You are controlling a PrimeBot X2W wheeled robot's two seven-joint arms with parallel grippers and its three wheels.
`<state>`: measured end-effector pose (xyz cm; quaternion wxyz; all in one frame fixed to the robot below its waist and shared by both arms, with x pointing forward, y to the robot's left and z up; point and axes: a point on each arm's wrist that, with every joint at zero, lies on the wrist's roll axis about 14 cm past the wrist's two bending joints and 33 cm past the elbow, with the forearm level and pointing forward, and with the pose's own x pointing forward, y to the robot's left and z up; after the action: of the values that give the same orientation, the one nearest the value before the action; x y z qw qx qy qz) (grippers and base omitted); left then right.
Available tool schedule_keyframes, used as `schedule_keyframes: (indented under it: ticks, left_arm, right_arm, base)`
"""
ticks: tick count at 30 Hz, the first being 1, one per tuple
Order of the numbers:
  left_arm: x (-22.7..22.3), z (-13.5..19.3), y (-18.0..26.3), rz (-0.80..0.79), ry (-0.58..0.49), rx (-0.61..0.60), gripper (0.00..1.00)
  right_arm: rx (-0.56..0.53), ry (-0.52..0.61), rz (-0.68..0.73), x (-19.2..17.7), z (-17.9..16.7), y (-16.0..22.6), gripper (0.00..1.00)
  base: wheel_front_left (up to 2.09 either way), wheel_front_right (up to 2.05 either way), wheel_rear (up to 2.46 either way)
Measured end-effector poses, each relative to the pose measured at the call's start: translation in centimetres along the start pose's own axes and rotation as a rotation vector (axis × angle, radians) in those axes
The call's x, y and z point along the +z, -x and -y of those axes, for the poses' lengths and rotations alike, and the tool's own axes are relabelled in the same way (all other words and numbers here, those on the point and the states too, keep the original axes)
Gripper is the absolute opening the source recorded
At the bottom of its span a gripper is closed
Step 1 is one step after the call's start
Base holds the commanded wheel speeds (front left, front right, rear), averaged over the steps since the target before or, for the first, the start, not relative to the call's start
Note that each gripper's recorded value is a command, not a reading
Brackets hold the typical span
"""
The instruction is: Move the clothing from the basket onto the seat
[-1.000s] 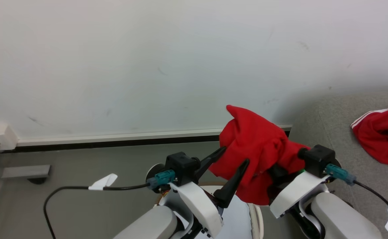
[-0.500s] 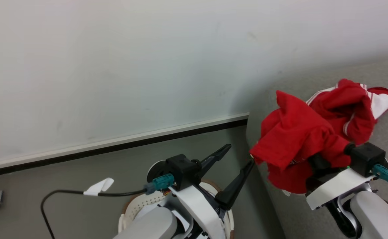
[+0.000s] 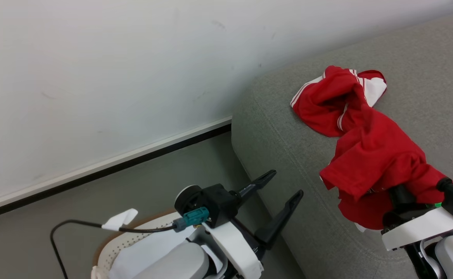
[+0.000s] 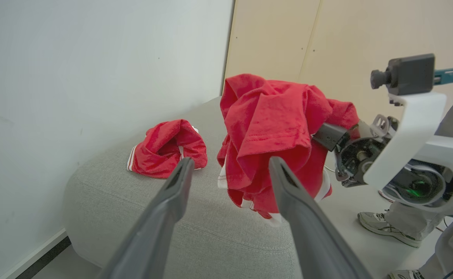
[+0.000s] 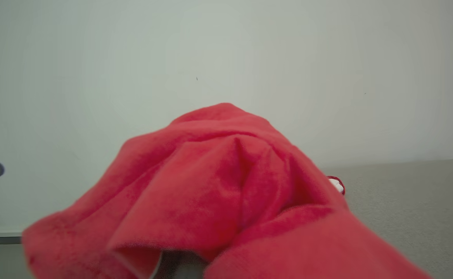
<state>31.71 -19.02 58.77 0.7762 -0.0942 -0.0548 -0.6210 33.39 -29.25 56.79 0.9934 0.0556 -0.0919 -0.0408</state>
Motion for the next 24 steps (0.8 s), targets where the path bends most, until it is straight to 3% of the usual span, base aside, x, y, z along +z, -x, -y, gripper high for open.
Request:
schedule_keyframes:
  ticks: [12, 18, 24]
  left_arm:
    - [-1.6, 0.0, -1.0, -0.017, 0.031, -0.049, 1.00]
    - [-2.1, -1.5, -0.9, -0.021, 0.036, -0.043, 1.00]
    - [-3.3, -4.4, -0.5, -0.028, 0.004, -0.031, 1.00]
  right_arm:
    - [-0.082, 0.009, 0.003, 0.1, 2.1, 0.8, 0.00]
    - [-0.092, 0.038, 0.000, 0.2, 3.2, -0.9, 0.00]
    - [-0.151, 0.089, -0.015, 0.3, 6.5, -3.4, 0.00]
  base:
    - [0.00, 0.00, 0.00]
    - [0.00, 0.00, 0.00]
    - [0.00, 0.00, 0.00]
